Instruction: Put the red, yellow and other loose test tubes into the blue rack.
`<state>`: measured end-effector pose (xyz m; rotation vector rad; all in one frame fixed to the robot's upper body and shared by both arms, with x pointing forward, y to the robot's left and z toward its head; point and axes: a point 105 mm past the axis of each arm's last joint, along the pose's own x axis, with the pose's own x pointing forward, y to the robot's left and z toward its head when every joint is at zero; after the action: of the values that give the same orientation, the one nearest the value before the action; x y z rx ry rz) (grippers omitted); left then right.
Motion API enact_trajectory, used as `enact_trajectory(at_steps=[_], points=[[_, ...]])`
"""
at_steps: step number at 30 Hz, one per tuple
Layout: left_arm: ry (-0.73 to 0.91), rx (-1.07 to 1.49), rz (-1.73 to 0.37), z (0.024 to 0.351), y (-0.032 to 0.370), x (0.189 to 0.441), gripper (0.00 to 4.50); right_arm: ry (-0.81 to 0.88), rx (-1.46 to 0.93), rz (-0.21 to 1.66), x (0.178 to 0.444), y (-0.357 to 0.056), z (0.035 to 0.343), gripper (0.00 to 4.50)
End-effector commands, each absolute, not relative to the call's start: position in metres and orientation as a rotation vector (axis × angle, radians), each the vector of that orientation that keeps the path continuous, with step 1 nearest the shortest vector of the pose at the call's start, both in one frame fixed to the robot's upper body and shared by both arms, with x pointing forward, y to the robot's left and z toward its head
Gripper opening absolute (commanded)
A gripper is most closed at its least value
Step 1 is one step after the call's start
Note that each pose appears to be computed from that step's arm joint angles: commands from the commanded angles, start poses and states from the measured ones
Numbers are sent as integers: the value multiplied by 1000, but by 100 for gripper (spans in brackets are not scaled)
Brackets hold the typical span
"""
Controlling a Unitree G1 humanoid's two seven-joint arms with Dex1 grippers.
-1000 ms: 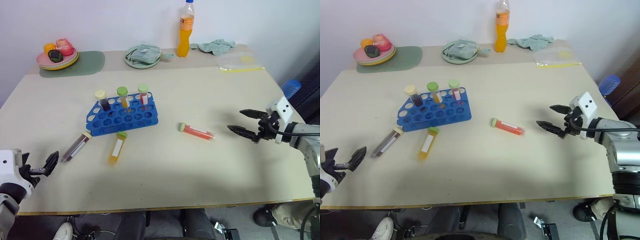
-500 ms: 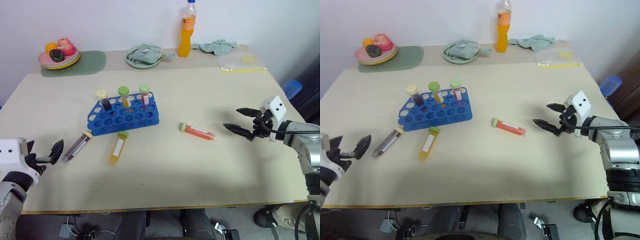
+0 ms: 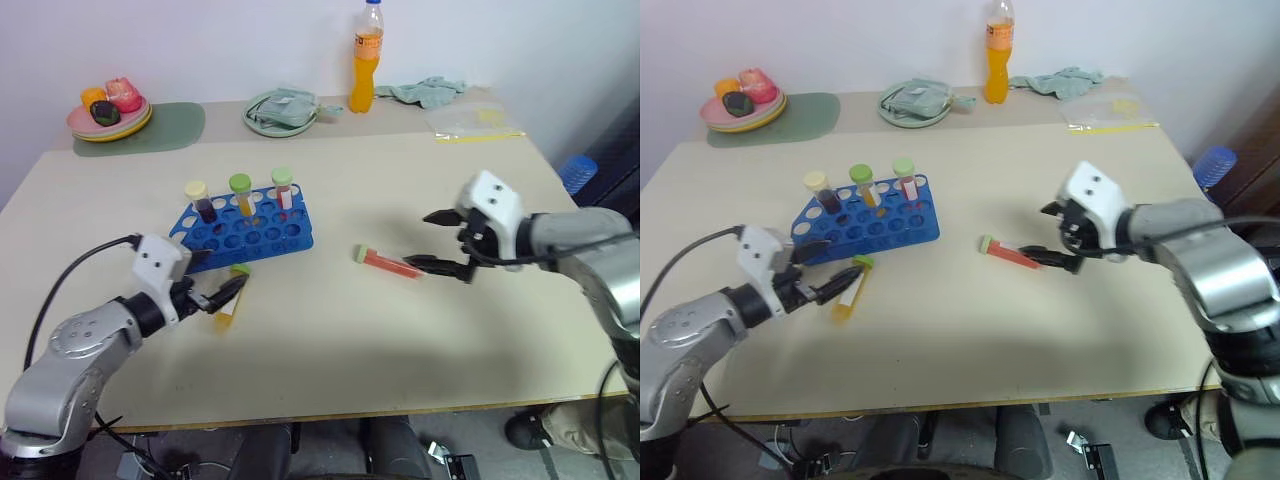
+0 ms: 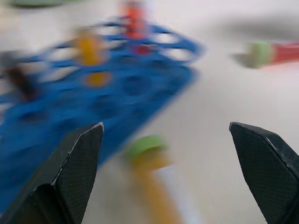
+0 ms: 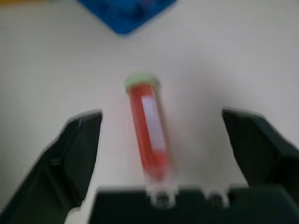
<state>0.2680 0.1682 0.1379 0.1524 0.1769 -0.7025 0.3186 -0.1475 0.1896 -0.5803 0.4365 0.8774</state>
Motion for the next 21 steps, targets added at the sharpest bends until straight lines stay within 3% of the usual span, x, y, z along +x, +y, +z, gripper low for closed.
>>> enact_trajectory(at_steps=[1,8,15,18,21], points=[[134,209,-867,140,136,259,444,567,-606,883,328,-128,178,450],[122,221,-1037,133,99,236,444,750,-650,862,353,-110,164,450],[135,225,-1046,122,92,220,444,857,-705,826,368,-114,151,450],[135,227,-1028,118,94,219,450,881,-700,802,371,-113,149,370],[137,225,-1015,112,96,221,450,888,-699,809,372,-109,152,221]])
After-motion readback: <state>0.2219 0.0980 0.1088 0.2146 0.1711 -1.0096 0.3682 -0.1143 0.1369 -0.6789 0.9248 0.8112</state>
